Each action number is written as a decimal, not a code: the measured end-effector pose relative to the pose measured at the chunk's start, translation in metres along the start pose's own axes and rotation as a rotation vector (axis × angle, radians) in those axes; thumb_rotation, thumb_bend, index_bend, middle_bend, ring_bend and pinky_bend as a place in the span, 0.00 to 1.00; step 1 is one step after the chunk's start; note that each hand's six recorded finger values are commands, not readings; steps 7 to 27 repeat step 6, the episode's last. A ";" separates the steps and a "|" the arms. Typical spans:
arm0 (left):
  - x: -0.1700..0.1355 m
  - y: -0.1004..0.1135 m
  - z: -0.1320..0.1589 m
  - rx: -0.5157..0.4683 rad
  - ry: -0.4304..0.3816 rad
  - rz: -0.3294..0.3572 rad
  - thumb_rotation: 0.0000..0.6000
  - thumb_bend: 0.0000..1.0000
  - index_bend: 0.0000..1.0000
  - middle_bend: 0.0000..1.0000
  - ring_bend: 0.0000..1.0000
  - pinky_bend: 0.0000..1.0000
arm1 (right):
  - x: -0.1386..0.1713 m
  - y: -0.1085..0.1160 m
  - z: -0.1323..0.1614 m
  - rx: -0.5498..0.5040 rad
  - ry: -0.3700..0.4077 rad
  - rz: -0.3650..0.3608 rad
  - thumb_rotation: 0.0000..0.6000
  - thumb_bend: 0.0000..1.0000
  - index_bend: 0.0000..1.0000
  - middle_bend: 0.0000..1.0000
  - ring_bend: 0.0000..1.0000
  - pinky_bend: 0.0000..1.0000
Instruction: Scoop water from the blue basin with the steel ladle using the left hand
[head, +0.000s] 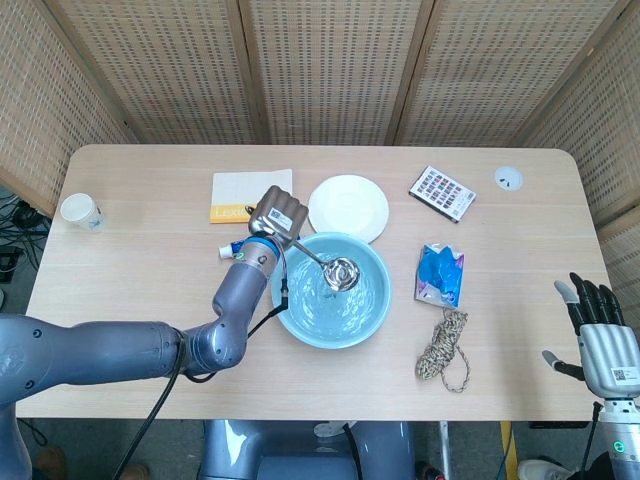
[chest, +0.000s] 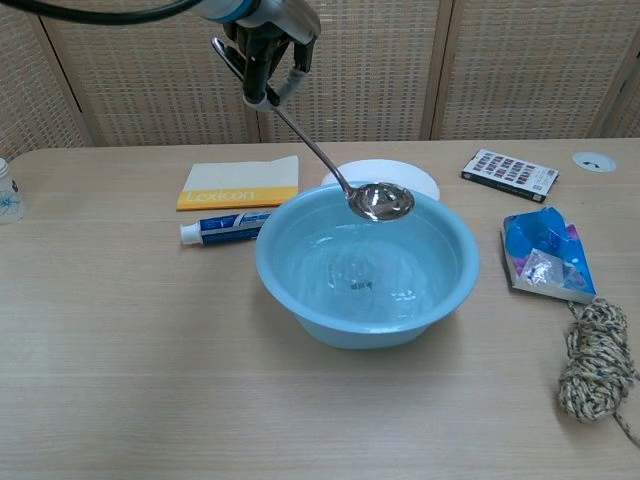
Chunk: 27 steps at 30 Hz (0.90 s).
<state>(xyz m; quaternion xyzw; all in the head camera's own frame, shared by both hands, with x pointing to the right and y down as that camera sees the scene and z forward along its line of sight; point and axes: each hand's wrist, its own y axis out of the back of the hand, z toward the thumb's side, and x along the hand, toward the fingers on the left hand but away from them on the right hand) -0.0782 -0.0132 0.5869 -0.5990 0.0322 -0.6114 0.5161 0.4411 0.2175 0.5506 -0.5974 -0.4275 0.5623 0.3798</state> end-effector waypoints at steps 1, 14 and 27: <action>-0.001 0.002 -0.002 0.002 0.004 0.002 1.00 0.69 0.99 0.91 0.99 1.00 | 0.000 0.001 0.000 0.000 -0.001 -0.002 1.00 0.00 0.00 0.00 0.00 0.00; -0.008 0.013 -0.010 0.008 0.016 0.015 1.00 0.69 0.99 0.91 0.99 1.00 | 0.000 0.001 0.000 0.001 0.001 -0.003 1.00 0.00 0.00 0.00 0.00 0.00; -0.008 0.013 -0.010 0.008 0.016 0.015 1.00 0.69 0.99 0.91 0.99 1.00 | 0.000 0.001 0.000 0.001 0.001 -0.003 1.00 0.00 0.00 0.00 0.00 0.00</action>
